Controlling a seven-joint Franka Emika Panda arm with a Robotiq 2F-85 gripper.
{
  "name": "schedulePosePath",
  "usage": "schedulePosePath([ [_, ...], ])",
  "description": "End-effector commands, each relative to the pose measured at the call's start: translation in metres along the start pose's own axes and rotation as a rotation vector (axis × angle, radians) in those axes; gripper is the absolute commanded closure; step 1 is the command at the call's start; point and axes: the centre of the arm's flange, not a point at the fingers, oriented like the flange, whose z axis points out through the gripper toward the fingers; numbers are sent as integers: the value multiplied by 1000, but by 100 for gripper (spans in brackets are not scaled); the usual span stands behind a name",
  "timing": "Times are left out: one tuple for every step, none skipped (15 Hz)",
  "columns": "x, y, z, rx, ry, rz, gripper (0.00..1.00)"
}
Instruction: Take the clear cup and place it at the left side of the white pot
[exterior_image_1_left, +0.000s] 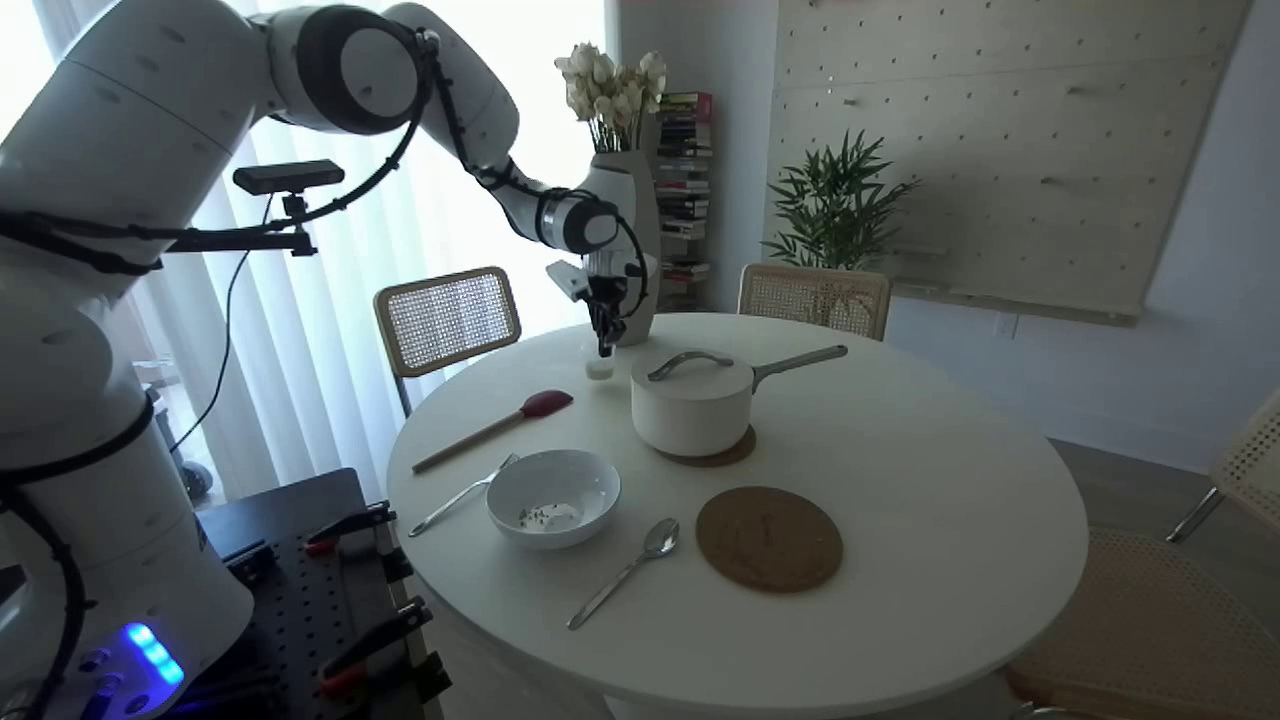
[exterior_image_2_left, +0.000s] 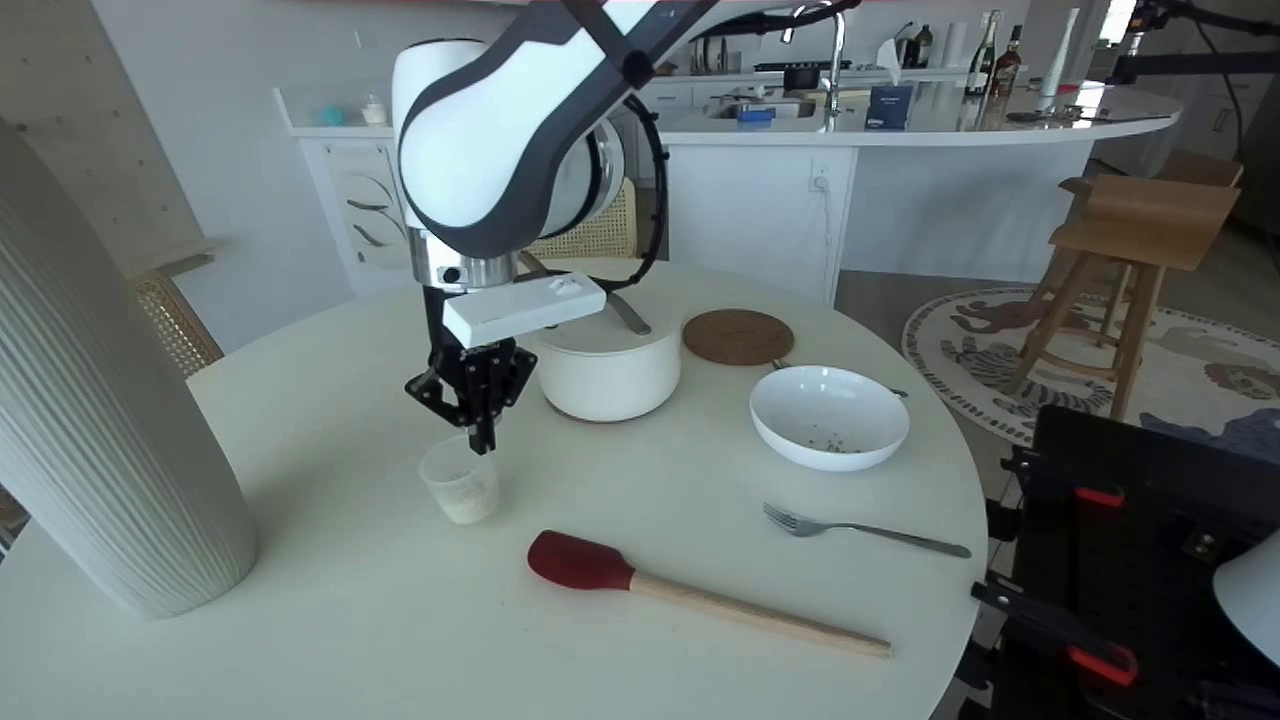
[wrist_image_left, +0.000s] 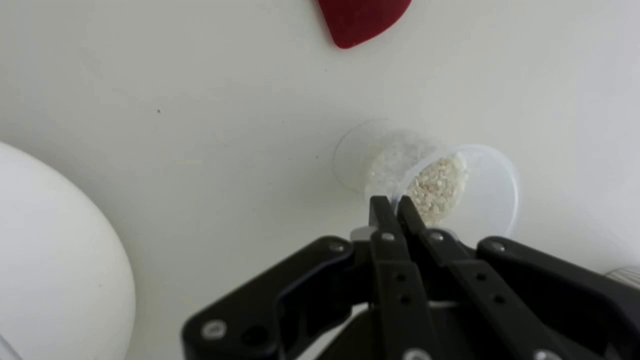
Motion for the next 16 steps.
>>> schedulePosePath([
  [-12, 12, -3, 14, 0, 18, 99],
  [-12, 14, -2, 14, -1, 21, 99],
  [-12, 16, 0, 13, -1, 25, 99],
  [-13, 18, 2, 10, 2, 28, 99],
  [-13, 19, 3, 6, 3, 30, 99],
  [-13, 21, 5, 1, 9, 30, 99],
  [-13, 22, 6, -2, 12, 30, 99],
  [-12, 22, 8, -6, 17, 31, 99],
  [-12, 22, 8, -6, 17, 34, 99],
  [-12, 22, 9, -8, 17, 35, 71],
  [-12, 22, 9, -8, 16, 36, 69],
  [-12, 22, 8, -9, 16, 35, 62],
  [-11, 21, 8, -10, 12, 34, 55],
  [-11, 20, 8, -11, 9, 34, 47],
  [-12, 19, 7, -11, 8, 32, 40],
  [-12, 18, 6, -13, 11, 30, 32],
])
